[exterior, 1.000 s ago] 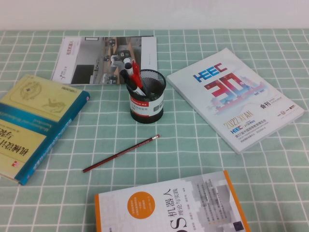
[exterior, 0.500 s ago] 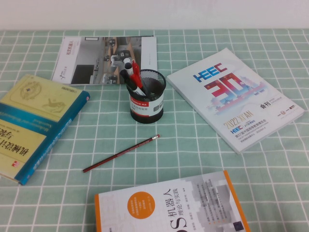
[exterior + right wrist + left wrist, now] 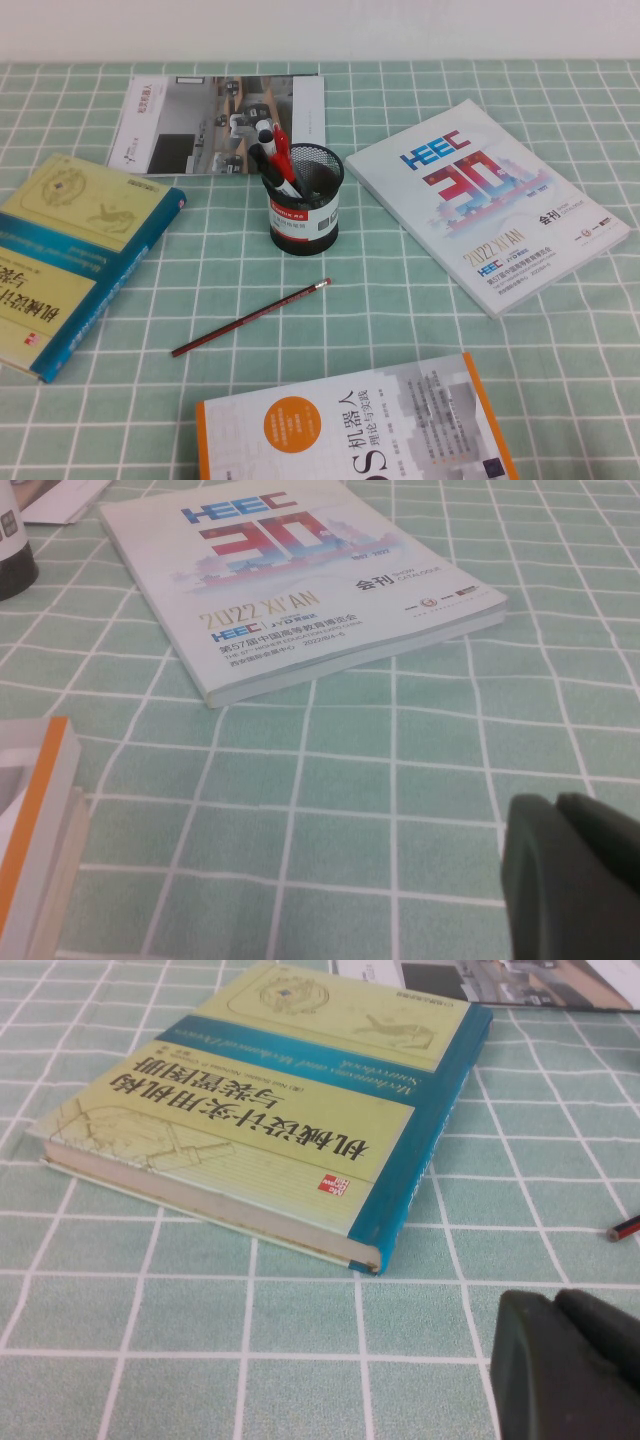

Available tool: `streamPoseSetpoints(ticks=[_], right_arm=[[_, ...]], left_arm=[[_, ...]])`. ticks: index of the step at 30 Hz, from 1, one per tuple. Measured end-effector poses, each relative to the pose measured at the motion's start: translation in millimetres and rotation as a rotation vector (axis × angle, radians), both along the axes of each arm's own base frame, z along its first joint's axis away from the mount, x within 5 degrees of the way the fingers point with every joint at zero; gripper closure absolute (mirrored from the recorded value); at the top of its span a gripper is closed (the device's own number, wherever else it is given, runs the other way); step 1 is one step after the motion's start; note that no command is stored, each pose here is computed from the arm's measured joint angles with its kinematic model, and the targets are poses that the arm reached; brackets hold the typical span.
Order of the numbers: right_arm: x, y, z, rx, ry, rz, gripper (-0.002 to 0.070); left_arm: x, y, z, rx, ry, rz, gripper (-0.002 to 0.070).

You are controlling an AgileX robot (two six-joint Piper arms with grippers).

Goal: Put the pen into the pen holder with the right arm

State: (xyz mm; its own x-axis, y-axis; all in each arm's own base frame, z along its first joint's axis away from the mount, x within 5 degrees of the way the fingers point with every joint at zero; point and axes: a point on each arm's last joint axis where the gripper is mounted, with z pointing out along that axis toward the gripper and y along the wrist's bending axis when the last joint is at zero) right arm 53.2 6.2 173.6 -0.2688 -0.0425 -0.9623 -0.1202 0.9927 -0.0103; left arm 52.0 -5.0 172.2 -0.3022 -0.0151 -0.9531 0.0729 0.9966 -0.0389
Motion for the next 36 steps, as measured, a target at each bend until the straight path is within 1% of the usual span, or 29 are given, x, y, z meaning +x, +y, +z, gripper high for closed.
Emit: streamPoseSetpoints(ticks=[9,11,13,18,21,24,26,28,31,36], right_arm=[[0,0,0,0.000,0.000,0.000,0.0696],[0,1,1,0.027,-0.012,0.002,0.0696],[1,3,5,0.122,-0.040,0.005,0.0696],[2,7,17,0.450,-0.124,-0.008,0.0696],[3,5,24,0.576,-0.182,-0.032,0.0696],[3,6,24,0.698,-0.156,-0.037,0.0696],[1,11,27,0.733,-0.096,-0.003,0.0696],[0,15,36,0.736,-0.045,0.029,0.0696],[2,21,63,0.674,0.022,0.084,0.0696],[27,33,106,0.494,0.188,0.182,0.0696]], left_arm=[[0,0,0,0.000,0.000,0.000,0.0679],[0,0,0,0.000,0.000,0.000,0.0679],[0,0,0,0.000,0.000,0.000,0.0679],[0,0,0,0.000,0.000,0.000,0.0679],[0,0,0,0.000,0.000,0.000,0.0679],[0,0,0,0.000,0.000,0.000,0.0679],[0,0,0,0.000,0.000,0.000,0.0679],[0,0,0,0.000,0.000,0.000,0.0679],[0,0,0,0.000,0.000,0.000,0.0679],[0,0,0,0.000,0.000,0.000,0.0679]])
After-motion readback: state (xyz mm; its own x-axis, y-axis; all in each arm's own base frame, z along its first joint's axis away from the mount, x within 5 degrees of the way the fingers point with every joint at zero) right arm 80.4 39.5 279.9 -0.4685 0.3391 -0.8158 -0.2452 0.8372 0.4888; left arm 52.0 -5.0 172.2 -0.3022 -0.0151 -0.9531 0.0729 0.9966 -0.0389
